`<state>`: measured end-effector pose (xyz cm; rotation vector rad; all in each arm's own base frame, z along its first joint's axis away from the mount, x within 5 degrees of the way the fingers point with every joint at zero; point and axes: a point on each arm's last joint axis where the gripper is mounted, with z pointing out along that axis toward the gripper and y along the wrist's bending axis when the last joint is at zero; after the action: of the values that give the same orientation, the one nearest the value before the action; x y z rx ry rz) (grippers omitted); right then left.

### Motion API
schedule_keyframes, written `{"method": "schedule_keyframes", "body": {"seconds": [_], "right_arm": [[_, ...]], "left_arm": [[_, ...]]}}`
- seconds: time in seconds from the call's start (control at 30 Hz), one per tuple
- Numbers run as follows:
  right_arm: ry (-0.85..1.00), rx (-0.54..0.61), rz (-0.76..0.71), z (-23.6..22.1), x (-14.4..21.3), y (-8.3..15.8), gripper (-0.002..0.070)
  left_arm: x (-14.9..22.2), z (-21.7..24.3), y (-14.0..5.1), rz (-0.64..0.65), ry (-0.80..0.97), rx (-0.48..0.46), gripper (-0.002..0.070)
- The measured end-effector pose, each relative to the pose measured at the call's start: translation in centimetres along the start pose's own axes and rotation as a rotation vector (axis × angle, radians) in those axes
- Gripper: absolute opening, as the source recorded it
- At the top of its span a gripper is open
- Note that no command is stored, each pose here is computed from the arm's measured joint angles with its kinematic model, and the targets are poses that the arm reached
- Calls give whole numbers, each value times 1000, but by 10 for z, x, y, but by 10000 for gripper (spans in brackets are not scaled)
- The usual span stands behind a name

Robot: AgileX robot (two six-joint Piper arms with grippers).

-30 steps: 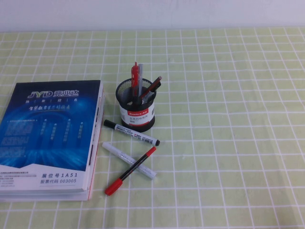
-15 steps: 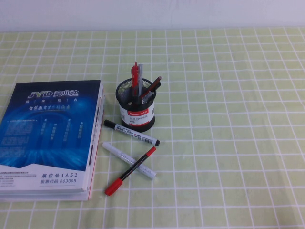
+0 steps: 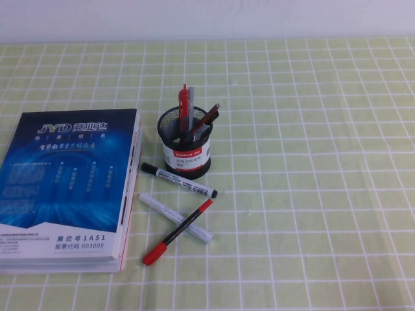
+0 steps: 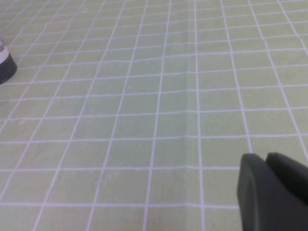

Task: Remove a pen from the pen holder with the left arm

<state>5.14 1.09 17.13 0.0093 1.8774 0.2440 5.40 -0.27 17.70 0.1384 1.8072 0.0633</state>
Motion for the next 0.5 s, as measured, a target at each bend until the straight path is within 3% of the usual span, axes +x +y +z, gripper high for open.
{"method": "schedule_keyframes", "body": {"seconds": [0.2, 0.4, 0.5], "right_arm": [[0, 0, 0, 0, 0, 0, -15], [0, 0, 0, 0, 0, 0, -15], [0, 0, 0, 0, 0, 0, -15]], "left_arm": [[-5, 0, 1, -18, -52, -8, 0], [-19, -2, 3, -307, -218, 5, 0], [-26, -4, 5, -381, -297, -1, 0]]}}
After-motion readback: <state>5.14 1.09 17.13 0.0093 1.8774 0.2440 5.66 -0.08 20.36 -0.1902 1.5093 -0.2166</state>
